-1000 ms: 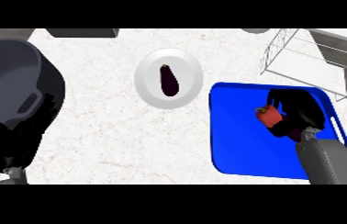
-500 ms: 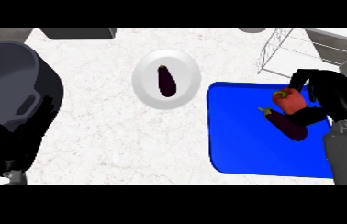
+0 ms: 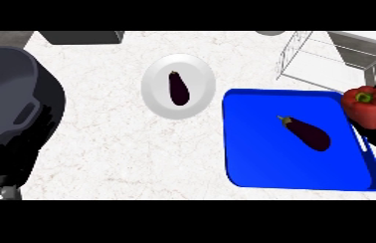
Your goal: Pick the bell pepper from the tray and place it in the tiered shelf
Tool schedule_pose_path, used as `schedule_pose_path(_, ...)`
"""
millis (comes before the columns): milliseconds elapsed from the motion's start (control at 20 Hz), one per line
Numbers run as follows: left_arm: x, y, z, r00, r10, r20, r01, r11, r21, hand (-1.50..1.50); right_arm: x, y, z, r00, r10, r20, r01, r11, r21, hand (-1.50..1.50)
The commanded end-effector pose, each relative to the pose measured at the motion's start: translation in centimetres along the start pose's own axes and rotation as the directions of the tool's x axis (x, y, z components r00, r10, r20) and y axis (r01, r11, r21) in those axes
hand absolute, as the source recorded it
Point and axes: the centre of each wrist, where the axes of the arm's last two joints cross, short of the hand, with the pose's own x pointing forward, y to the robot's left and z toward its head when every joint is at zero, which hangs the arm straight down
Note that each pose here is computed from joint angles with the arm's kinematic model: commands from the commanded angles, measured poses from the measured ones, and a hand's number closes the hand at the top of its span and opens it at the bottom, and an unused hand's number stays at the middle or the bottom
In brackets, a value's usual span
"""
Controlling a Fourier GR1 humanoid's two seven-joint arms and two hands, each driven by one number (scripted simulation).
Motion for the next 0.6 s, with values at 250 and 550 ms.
schedule_pose_path(250, 1.6, -1.0, 0.6, 1.000, 0.004, 0.015, -0.003, 1.000, -0.024, 0.00, 3.3, -9.2, 1.9, 0.994, -0.107, 0.038, 0.112, 0.983, -0.144, 1.50)
schedule_pose_path(550, 0.1, -1.5, -1.3, 1.000, 0.014, 0.011, -0.014, 1.000, -0.004, 0.00, 5.8, -12.7, 1.7, 0.999, 0.021, -0.030, -0.029, 0.956, -0.290, 1.50)
